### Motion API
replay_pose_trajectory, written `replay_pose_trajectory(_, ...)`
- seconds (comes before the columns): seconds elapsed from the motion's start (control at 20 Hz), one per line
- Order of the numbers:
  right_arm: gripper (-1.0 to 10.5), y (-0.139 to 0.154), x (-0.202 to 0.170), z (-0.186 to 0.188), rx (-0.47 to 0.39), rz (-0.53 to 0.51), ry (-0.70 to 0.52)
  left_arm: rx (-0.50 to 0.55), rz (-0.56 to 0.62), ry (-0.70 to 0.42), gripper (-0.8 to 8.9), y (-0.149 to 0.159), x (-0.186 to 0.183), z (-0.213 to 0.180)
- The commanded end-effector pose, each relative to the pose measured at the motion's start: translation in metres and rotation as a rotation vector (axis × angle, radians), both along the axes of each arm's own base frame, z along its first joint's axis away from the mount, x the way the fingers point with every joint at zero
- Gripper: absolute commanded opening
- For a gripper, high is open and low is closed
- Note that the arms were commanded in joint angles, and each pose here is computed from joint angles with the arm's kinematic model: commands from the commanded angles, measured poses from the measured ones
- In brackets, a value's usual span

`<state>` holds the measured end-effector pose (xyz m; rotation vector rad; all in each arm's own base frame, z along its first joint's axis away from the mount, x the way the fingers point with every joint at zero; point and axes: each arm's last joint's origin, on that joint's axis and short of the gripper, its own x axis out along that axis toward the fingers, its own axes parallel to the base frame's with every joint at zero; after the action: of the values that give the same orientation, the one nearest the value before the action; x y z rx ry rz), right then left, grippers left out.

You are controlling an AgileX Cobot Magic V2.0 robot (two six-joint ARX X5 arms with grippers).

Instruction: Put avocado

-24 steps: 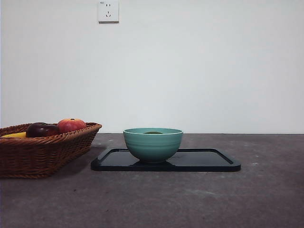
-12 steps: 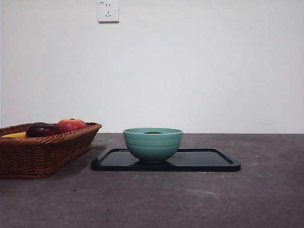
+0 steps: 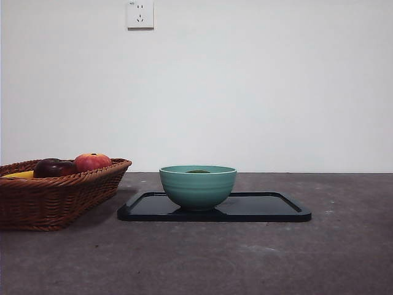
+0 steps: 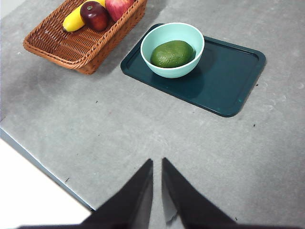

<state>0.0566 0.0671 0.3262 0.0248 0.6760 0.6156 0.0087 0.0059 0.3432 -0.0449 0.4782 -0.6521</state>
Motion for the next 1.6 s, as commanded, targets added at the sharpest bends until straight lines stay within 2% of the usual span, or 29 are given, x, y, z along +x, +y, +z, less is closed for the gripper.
replay_pose_trajectory(0.05,0.3,0.001,0.000,0.002,0.014,0.002,-0.004,-0.021,0.020,-0.010,0.15,0.001,0.000,0.003)
replay_pose_trajectory(0.2,0.3,0.001,0.000,0.002,0.014,0.002,-0.004,-0.008,0.175,-0.006,0.15,0.000,0.000,0.001)
replay_pose_trajectory(0.35,0.3,0.001,0.000,0.002,0.014,0.002,-0.004,0.069,0.420,-0.100,0.16,-0.006,0.009,-0.004)
replay_pose_trajectory(0.45,0.3,0.001,0.000,0.002,0.014,0.002,-0.004,0.121,0.518,-0.209,0.18,-0.014,0.027,-0.011)
replay_pose_trajectory(0.6,0.3,0.001,0.000,0.002,0.015,0.002,-0.005,0.155,0.477,-0.303,0.18,-0.023,0.056,-0.038)
replay_pose_trajectory(0.75,0.3,0.001,0.000,0.002,0.014,0.002,-0.004,0.110,0.425,-0.329,0.19,-0.028,0.082,-0.081)
replay_pose_trajectory(1.1,0.3,0.001,0.000,0.002,0.014,0.002,-0.004,0.141,0.553,-0.292,0.18,-0.016,0.090,-0.147)
replay_pose_trajectory(1.45,0.3,0.001,0.000,0.002,0.014,0.002,-0.004,0.099,0.677,-0.338,0.19,-0.006,0.086,-0.179)
replay_pose_trajectory(1.6,0.3,0.001,0.000,0.002,0.014,0.002,-0.004,0.083,0.695,-0.338,0.18,-0.005,0.087,-0.187)
